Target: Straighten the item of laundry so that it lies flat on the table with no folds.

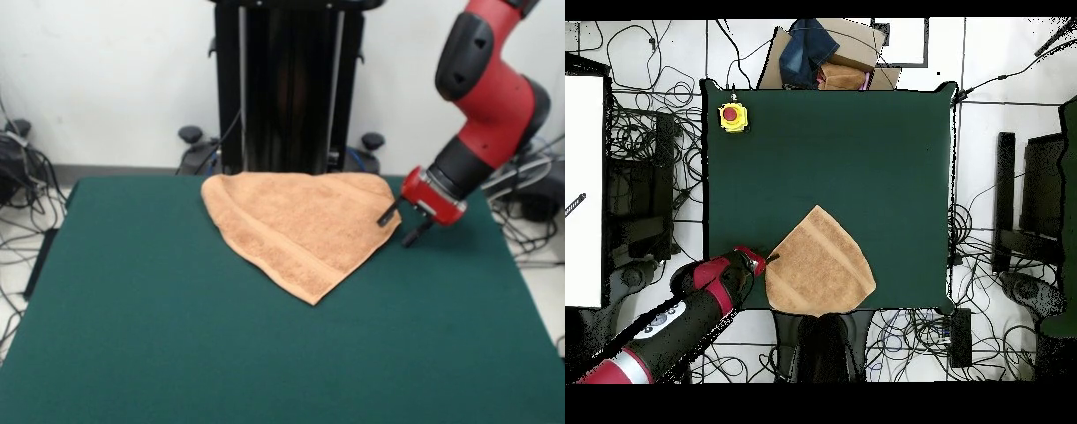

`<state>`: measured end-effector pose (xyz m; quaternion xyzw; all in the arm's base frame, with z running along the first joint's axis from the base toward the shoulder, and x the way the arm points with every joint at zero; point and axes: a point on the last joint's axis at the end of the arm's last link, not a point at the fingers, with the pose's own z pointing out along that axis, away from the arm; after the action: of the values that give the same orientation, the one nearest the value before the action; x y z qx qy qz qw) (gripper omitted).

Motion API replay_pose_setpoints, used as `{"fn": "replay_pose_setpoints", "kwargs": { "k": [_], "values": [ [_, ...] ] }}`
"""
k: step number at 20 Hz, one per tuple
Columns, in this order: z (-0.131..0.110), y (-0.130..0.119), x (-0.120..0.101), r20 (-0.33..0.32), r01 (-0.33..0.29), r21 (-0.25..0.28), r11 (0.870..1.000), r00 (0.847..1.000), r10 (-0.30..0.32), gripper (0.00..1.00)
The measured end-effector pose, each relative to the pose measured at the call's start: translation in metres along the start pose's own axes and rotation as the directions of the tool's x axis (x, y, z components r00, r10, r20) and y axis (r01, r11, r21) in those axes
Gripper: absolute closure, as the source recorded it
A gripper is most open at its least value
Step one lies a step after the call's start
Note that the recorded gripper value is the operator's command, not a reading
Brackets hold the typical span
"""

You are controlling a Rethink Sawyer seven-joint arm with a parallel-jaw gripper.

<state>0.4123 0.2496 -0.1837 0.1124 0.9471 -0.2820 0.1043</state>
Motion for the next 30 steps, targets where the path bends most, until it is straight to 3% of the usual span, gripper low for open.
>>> {"fn": "replay_pose_setpoints", "kwargs": {
  "k": [30],
  "values": [
    [0.0002, 0.0002, 0.0022, 0.008, 0.005, 0.006, 1.000, 1.000, -0.005, 0.00]
  ]
}}
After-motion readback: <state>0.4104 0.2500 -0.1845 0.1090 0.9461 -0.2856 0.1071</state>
